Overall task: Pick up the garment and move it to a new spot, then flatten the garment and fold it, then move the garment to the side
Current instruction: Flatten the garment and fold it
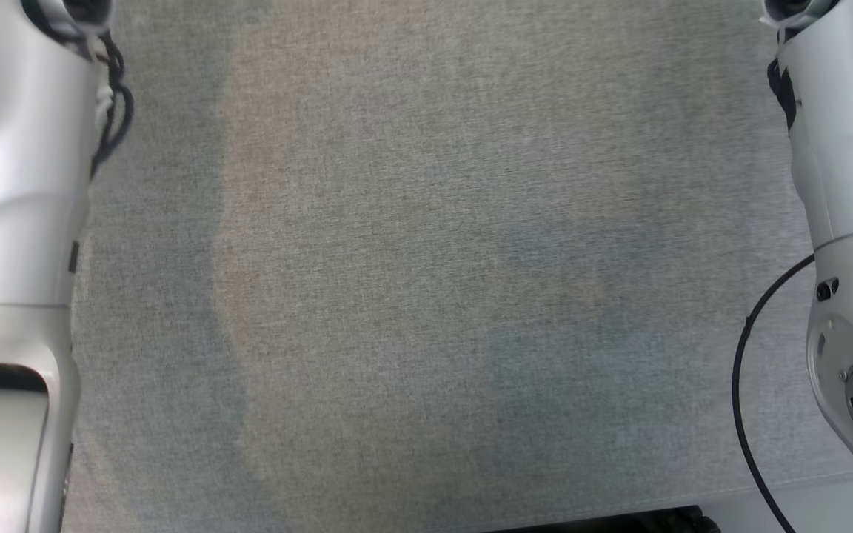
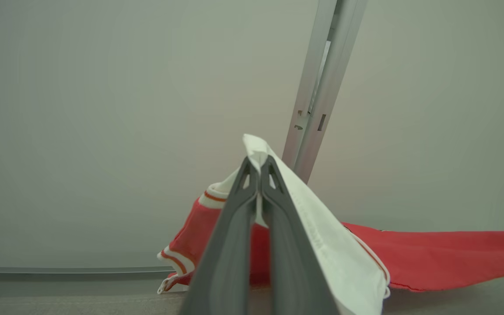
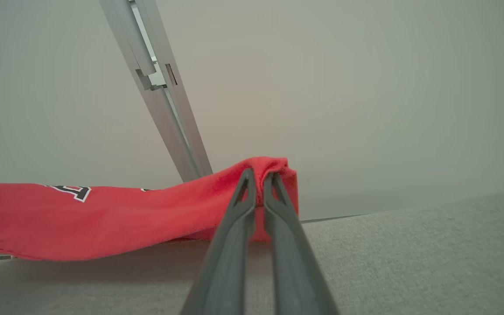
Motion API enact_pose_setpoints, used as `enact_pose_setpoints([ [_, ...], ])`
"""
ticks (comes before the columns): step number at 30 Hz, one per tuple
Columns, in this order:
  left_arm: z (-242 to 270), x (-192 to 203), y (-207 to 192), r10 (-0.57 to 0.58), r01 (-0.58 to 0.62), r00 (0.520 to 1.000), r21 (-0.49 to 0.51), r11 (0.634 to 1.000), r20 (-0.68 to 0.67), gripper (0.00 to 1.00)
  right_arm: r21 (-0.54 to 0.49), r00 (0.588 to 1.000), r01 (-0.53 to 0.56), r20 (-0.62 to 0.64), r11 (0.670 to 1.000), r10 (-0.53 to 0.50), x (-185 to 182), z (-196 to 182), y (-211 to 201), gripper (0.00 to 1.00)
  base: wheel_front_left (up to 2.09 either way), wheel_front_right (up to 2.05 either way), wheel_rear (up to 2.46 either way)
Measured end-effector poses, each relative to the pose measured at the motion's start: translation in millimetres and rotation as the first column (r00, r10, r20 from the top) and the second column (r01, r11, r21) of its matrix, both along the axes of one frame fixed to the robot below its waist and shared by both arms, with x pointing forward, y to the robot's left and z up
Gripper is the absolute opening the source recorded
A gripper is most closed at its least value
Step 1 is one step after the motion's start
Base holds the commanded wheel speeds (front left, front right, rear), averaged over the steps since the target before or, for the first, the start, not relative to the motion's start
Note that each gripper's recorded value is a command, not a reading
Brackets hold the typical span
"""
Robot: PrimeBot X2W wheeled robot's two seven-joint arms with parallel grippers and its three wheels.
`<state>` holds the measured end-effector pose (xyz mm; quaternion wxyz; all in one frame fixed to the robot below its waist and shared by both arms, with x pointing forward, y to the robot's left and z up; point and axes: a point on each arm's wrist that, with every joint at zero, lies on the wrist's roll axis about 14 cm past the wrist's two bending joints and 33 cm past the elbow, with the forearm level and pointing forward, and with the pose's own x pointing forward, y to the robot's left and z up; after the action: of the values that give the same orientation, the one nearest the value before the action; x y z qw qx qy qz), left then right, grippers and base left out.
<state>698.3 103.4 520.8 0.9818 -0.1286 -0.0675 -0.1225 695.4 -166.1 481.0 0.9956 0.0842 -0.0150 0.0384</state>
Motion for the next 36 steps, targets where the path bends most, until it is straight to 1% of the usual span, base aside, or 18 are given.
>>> enact_pose_setpoints([
  [2, -27.2, -4.4, 3.6, -0.005, 0.005, 0.999, -0.001, 1.000, -0.046, 0.00, 0.004, 0.999, -0.010, -0.041, 1.000, 0.010, -1.3, -23.6, 3.3, 0.00, 0.00, 0.00, 0.00],
  [4, -44.0, -11.6, 9.0, 0.003, -0.004, 0.997, -0.018, 1.000, -0.080, 0.00, 0.021, 0.998, -0.017, -0.059, 1.000, 0.018, -4.9, -35.9, 7.0, 0.00, 0.00, 0.00, 0.00],
  [6, -50.1, -19.4, 15.6, 0.018, -0.022, 0.996, -0.046, 0.999, -0.093, 0.00, 0.040, 0.999, -0.021, -0.037, 0.999, 0.023, -8.7, -33.0, 8.5, 0.00, 0.00, 0.00, 0.00],
  [8, -42.2, -28.2, 22.3, 0.036, -0.041, 0.997, -0.085, 0.996, -0.066, 0.00, 0.056, 1.000, -0.017, -0.007, 0.998, 0.017, -15.8, -26.1, 3.8, 0.00, 0.00, 0.00, 0.00],
  [13, -38.2, -62.4, 28.4, 0.060, -0.065, 0.998, -0.142, 0.988, -0.037, 0.00, 0.095, 0.999, 0.000, 0.037, 0.995, -0.004, -44.5, -17.4, -9.7, 0.00, 0.00, 0.00, 0.00],
  [21, -44.0, -140.9, 35.6, 0.077, -0.088, 0.995, -0.187, 0.978, -0.065, 0.00, 0.096, 0.999, -0.009, 0.042, 0.995, 0.005, -114.6, -15.3, -11.9, 0.00, 0.00, 0.00, 0.00],
  [24, -41.2, -170.0, 36.7, 0.079, -0.093, 0.994, -0.195, 0.977, -0.075, 0.00, 0.072, 0.999, -0.005, 0.053, 0.997, 0.001, -140.9, -7.8, -15.4, 0.00, 0.00, 0.00, 0.00],
  [29, -37.6, -217.4, 39.2, 0.088, -0.111, 0.990, -0.218, 0.970, -0.109, 0.00, 0.119, 0.997, 0.042, 0.056, 0.992, -0.049, -187.8, 1.2, -22.9, 0.00, 0.00, 0.00, 0.00],
  [36, -22.0, -273.8, 41.8, 0.108, -0.137, 0.986, -0.246, 0.959, -0.126, 0.00, 0.161, 0.993, 0.082, 0.075, 0.983, -0.095, -244.5, 18.1, -31.1, 0.00, 0.00, 0.00, 0.00],
])
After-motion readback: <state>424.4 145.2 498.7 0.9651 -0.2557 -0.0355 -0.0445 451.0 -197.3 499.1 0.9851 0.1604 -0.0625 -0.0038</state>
